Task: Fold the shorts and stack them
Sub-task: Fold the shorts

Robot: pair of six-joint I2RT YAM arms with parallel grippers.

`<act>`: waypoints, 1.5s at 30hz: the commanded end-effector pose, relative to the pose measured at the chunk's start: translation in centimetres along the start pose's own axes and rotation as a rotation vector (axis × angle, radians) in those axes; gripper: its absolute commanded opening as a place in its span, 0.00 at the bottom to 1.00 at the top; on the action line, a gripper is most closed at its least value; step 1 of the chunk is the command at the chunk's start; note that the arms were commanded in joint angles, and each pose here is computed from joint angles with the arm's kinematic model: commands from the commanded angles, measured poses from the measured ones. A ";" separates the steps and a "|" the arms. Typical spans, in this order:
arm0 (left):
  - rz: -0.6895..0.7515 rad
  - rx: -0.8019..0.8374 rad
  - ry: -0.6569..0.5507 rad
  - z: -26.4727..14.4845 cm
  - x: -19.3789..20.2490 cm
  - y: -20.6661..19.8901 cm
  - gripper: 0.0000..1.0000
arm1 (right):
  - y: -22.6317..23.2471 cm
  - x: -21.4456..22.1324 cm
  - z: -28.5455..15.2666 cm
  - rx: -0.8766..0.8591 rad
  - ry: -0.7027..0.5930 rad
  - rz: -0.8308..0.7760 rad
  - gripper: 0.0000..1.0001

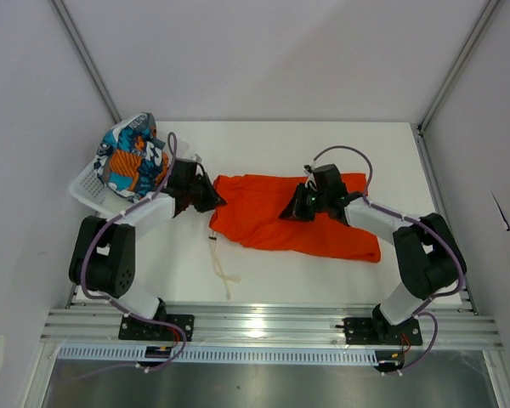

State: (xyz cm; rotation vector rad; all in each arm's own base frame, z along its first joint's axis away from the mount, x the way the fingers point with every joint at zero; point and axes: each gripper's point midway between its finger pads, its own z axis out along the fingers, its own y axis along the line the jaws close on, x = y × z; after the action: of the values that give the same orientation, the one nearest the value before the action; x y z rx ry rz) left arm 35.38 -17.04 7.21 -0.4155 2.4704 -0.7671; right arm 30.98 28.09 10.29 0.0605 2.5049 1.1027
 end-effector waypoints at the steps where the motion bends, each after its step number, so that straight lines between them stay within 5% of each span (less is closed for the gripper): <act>1: 0.081 -0.105 -0.061 -3.5 -2.8 -0.3 0.00 | -2.1 1.8 0.7 0.033 0.045 0.012 0.00; 14: 0.200 -0.217 -0.065 -7.3 -6.1 -2.4 0.00 | -2.5 7.4 7.3 0.030 0.437 0.102 0.00; 23: 0.289 -0.254 -0.035 -6.7 -6.3 -4.5 0.00 | -0.3 12.7 7.8 -0.080 0.616 0.229 0.00; 32: 0.394 -0.329 -0.085 -7.5 -6.3 -6.8 0.00 | 3.0 16.1 8.1 -0.158 0.716 0.273 0.00; 45: 0.536 -0.269 -0.097 -11.0 -3.6 -11.4 0.00 | 5.5 14.8 9.4 -0.337 0.688 0.463 0.01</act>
State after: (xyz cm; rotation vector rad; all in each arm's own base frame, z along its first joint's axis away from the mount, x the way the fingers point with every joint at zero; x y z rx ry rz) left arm 34.50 -19.92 19.82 0.0770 2.5129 -0.1808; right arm 21.14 41.73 4.37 -0.1033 2.8050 1.9201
